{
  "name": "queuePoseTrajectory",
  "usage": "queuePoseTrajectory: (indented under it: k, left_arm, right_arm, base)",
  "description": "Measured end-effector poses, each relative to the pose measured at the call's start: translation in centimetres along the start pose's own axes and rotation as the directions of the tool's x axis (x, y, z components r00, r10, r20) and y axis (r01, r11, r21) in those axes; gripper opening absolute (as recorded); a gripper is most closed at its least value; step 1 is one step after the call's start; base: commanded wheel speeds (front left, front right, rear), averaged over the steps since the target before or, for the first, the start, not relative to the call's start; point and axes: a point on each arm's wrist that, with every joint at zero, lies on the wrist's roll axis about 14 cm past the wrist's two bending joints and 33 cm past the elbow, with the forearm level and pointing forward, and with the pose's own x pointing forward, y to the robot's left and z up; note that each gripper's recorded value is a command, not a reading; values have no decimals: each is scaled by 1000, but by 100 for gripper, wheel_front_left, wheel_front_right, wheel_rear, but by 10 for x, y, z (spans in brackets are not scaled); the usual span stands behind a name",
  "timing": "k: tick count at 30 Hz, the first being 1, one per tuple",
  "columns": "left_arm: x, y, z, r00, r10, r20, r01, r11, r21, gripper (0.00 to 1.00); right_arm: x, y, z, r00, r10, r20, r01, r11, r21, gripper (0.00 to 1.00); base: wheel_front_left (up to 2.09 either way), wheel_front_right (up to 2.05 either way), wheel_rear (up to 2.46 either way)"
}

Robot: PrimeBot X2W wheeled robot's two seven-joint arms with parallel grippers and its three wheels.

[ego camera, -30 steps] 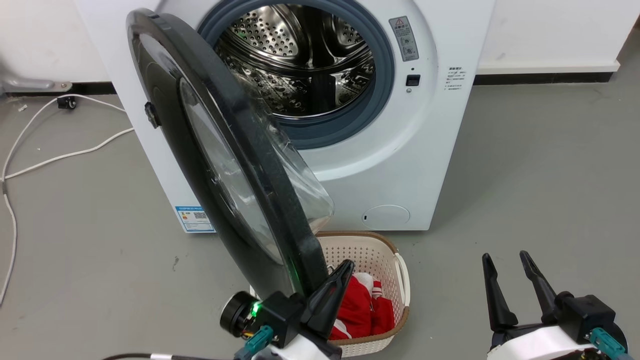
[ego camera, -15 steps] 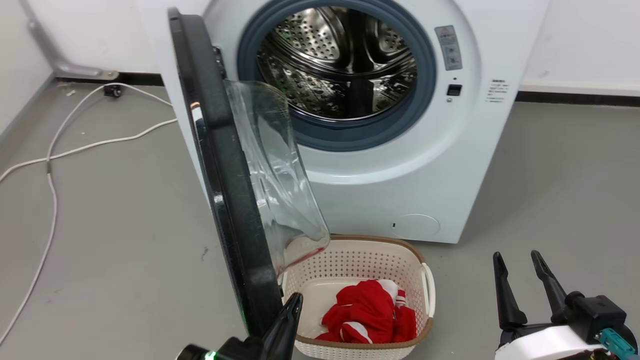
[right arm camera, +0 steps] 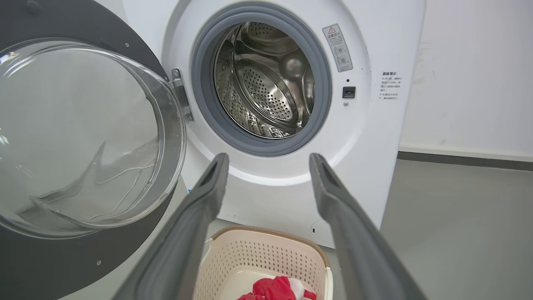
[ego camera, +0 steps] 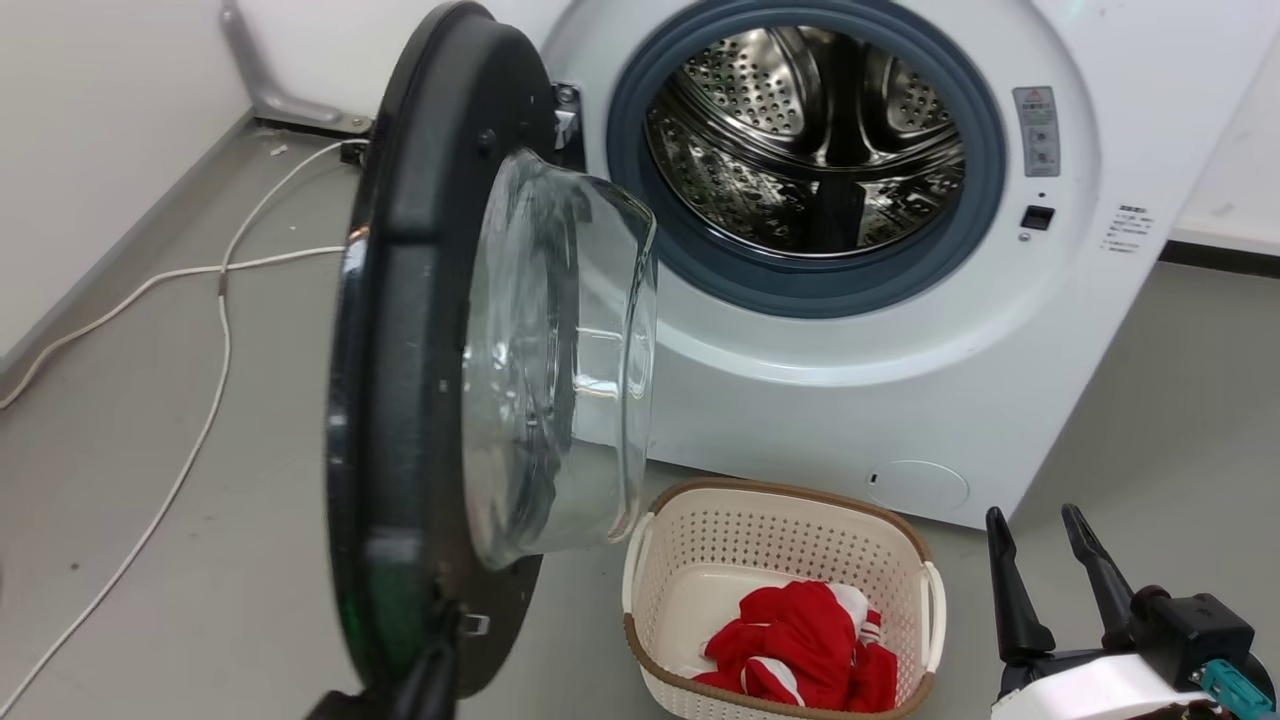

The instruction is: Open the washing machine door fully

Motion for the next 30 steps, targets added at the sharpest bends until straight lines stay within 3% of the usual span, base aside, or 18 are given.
queuePoseTrajectory:
  k: [8, 16, 30]
  left_arm:
    - [-9, 66, 3, 982, 187, 18, -187, 982, 27, 0]
    - [0, 117, 5, 961, 275, 21, -276, 959, 65, 0]
    - [21, 218, 15, 878, 478, 12, -476, 873, 102, 0]
  right_arm:
    - [6, 11, -4, 999, 36, -11, -36, 999, 6, 100]
    - [9, 8, -10, 999, 31, -37, -31, 1000, 1, 100]
    - [25, -3, -26, 996, 15, -87, -16, 1000, -12, 100]
  base:
    - [0, 0, 0]
    - [0, 0, 0]
    - [0, 0, 0]
